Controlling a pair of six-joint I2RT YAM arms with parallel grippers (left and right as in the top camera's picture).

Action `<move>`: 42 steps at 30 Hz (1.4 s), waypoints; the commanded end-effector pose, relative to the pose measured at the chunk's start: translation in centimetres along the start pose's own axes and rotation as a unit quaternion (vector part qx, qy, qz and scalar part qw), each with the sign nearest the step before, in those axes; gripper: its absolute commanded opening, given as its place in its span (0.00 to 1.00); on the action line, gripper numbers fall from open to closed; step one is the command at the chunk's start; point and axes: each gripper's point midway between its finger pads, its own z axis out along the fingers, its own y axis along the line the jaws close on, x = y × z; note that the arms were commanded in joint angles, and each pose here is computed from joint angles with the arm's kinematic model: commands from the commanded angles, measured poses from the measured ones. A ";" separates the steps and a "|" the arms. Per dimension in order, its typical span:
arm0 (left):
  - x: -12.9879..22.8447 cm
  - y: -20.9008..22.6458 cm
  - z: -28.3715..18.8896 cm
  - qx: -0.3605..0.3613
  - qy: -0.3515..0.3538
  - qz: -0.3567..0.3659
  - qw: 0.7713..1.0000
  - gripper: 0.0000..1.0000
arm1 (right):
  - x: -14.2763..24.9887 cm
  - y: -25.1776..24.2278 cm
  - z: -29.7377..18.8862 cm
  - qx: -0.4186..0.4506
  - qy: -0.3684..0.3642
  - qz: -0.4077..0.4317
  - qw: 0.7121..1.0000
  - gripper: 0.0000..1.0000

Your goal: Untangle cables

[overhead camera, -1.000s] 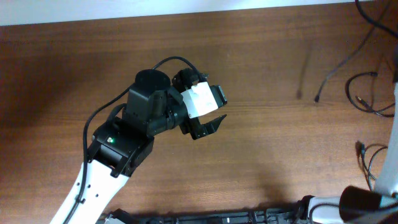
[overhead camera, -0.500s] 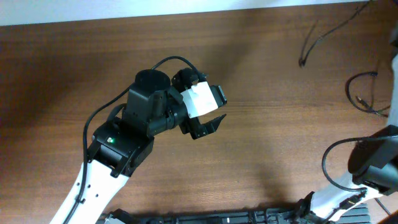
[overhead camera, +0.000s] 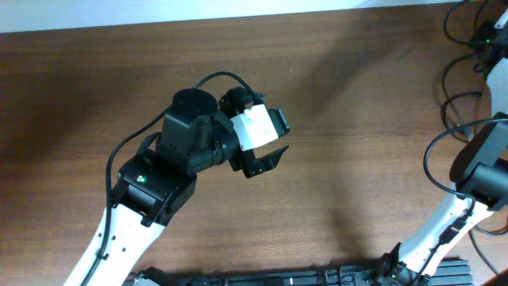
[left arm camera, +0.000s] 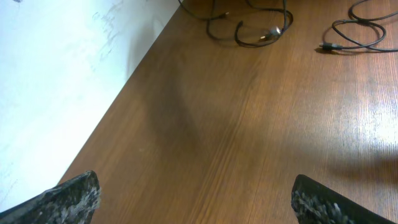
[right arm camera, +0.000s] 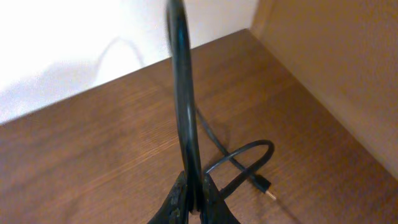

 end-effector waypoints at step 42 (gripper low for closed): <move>-0.6 0.0 -0.6 -0.005 -0.009 0.007 1.000 0.99 | 7.3 21.5 -34.9 -0.266 0.181 -0.303 0.897 0.99</move>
